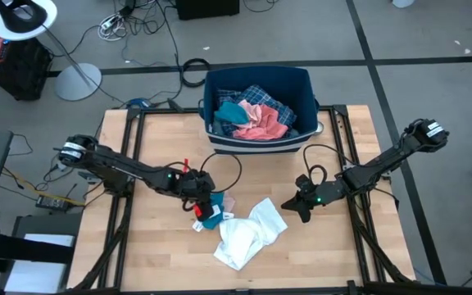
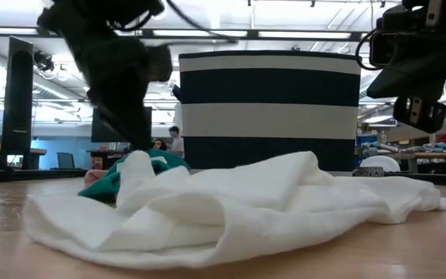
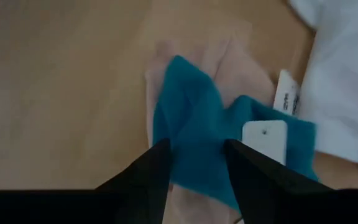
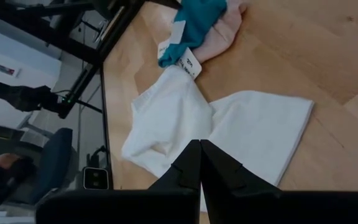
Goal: Sort clothes
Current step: Put the blue socks into the blue bin
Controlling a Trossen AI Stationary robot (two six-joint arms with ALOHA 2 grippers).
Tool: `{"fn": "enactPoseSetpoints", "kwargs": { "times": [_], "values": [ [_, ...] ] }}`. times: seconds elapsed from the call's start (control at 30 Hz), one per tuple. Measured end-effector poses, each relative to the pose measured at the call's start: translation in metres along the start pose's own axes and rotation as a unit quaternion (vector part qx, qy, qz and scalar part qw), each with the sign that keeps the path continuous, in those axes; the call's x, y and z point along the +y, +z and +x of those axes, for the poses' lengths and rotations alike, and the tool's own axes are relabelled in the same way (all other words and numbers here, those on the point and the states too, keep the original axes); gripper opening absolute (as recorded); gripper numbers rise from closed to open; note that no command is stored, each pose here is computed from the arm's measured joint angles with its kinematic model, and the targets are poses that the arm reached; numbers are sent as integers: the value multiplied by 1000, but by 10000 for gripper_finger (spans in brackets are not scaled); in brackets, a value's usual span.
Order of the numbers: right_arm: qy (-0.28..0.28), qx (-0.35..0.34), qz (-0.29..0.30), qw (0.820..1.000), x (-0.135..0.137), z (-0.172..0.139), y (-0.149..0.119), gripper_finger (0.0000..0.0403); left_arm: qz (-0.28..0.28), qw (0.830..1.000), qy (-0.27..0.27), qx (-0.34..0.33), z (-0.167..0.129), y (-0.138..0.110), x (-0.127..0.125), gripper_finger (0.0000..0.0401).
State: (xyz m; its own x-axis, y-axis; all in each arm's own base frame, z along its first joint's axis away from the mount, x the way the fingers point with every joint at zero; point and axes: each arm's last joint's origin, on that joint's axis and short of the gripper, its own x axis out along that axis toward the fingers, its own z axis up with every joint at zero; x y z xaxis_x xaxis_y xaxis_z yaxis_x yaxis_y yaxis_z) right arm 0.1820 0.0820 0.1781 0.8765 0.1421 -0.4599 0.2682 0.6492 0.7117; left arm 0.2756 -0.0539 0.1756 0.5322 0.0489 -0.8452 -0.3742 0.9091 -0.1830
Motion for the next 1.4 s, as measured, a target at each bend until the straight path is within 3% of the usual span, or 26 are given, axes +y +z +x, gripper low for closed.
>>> {"fn": "enactPoseSetpoints", "kwargs": {
  "times": [0.23,0.43,1.03,1.4],
  "values": [
    [2,0,5,1000,0,0,0,5,-1,998,-46,33,21,-7,-3,143],
    [1,0,5,1000,0,0,0,5,-17,998,-52,42,14,-2,-6,17],
    [-3,3,-28,1000,-1,0,-1,6,6,998,9,65,-77,66,-40,2],
    [0,7,-42,999,0,0,-1,5,-13,999,-4,45,-86,75,-45,10]
  ]
}}
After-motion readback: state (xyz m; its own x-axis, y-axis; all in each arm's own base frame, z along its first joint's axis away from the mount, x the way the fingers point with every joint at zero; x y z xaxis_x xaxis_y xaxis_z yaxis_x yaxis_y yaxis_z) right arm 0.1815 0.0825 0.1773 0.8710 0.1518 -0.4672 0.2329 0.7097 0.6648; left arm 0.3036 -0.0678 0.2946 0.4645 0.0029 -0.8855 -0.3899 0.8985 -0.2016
